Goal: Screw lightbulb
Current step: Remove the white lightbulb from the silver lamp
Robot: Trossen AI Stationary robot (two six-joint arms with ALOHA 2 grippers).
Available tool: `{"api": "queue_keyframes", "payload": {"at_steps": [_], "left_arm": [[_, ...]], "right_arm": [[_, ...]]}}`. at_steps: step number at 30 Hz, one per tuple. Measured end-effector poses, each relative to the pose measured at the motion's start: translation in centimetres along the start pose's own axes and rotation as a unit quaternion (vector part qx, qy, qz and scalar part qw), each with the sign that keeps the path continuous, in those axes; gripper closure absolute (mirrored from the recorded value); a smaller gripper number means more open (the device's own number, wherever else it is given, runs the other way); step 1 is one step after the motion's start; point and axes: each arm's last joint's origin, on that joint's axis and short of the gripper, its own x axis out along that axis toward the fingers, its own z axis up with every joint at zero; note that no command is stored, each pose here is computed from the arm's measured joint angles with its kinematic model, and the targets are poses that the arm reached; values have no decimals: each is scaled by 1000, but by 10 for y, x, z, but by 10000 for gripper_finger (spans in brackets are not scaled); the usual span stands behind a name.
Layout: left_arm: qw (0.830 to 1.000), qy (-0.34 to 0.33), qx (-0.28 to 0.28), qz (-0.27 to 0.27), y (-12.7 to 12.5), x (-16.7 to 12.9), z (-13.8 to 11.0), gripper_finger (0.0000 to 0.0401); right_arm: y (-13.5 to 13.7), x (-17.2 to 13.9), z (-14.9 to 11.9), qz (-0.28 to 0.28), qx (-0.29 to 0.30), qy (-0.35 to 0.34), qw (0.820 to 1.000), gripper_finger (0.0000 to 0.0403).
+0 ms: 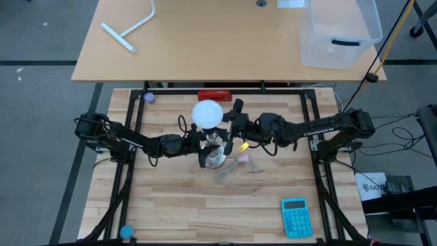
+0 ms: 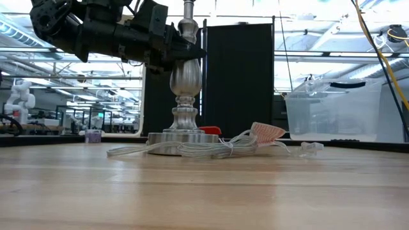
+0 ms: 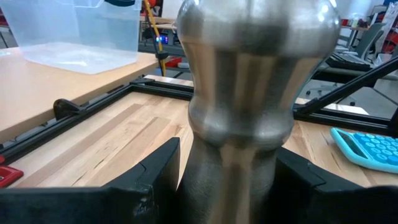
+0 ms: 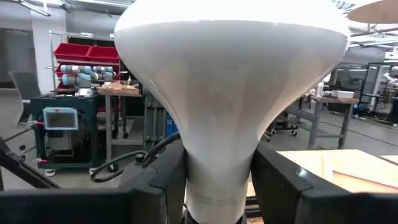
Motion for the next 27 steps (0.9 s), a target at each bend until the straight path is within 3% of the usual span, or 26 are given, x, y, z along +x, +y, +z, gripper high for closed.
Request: {"api": "queue_keyframes", "payload": {"at_steps": [15,22,27], "left_arm": [[1000,0,1,-1,0,0,0,211],[1000,1,0,-1,0,0,0,211],[1000,1,-2,-4,0,0,0,211]], "right_arm": [[-39,8,-4,145,29,5,989,260],[-52,9,-5,182,13,-1,983,251],[-55,9,-5,162,27,2,986,233]]}}
